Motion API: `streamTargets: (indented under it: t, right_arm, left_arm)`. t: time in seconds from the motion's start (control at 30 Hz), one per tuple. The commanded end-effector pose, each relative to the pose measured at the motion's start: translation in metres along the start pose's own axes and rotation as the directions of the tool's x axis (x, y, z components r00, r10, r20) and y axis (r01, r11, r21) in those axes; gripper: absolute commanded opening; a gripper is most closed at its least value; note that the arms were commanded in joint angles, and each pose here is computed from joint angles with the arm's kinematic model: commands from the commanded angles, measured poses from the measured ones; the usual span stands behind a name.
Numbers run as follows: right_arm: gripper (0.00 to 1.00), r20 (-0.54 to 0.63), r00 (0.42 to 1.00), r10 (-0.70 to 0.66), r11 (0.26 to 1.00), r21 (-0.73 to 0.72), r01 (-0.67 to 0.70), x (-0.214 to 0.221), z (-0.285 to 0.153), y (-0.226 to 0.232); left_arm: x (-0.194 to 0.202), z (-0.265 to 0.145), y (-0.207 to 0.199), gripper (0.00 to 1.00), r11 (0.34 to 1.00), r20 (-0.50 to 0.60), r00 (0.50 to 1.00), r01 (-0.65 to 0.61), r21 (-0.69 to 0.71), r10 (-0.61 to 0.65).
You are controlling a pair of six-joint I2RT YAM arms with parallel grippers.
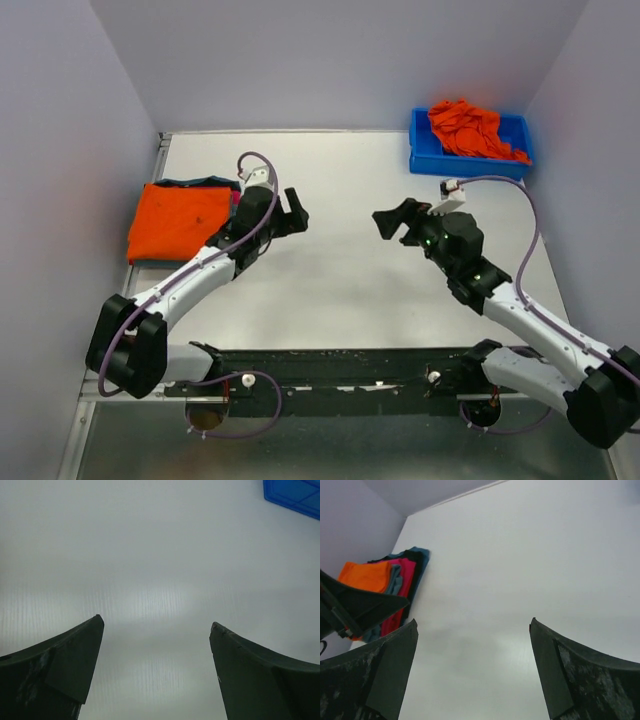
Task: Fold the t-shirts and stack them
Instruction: Smooth out wrinkles on the folded tshirt
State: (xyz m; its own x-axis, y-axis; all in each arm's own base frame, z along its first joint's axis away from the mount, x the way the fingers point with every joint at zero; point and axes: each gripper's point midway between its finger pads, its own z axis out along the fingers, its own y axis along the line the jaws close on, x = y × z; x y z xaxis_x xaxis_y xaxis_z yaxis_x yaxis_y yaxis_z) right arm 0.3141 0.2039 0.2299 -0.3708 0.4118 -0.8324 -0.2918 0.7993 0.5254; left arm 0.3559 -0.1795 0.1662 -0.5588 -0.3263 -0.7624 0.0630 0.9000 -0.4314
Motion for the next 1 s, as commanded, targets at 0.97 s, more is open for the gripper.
streamTargets:
  t: [0.97]
  right_arm:
    - [0.97,0.005,0.992,-0.126,0.926,0.358,0.116,0.044,-0.042,-0.107]
  left_arm:
    - [0.031,-0.009,-0.05,0.98,0.941,0.21,0.958,-0.245,0.235,0.197]
